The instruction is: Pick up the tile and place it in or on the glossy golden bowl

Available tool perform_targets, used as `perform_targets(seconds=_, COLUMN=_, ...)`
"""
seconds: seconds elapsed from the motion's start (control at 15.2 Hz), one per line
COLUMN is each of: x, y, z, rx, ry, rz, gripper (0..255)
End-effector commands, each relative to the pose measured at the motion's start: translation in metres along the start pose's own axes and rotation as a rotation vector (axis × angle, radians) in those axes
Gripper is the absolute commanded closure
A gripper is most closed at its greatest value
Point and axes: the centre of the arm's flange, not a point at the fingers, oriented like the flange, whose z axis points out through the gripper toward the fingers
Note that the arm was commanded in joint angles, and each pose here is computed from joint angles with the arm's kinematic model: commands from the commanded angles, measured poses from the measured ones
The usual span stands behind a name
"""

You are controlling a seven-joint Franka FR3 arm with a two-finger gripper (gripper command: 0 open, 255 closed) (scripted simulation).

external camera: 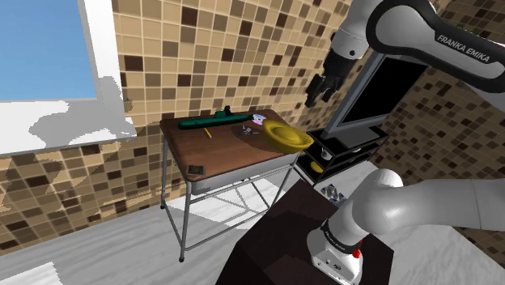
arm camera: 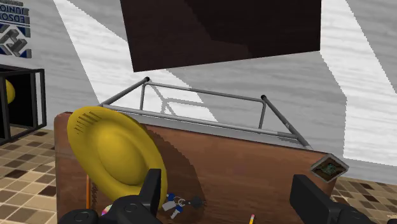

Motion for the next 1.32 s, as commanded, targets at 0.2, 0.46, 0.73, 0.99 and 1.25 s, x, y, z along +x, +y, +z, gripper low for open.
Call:
perform_targets(seconds=0.2, x=0.01, y=-0.028, z=0.026, rx=0.006, ry=-0.014, rz=0.03, gripper=0)
perform_targets(seconds=0.46, x=0.025, y=-0.065, z=0.06, rx=0.015, ry=-0.032, rz=0.069, gripper=0)
perform_targets(seconds=0.73, x=0.04, y=-0.101, z=0.095, rx=0.024, ry=-0.051, rz=0.109, gripper=0)
perform_targets(seconds=0.99, x=0.057, y=-0.137, z=0.129, rx=0.032, ry=-0.069, rz=0.149, gripper=0)
perform_targets(seconds=1.25, x=0.074, y=-0.173, z=0.164, rx=0.041, ry=-0.088, rz=0.188, gripper=0)
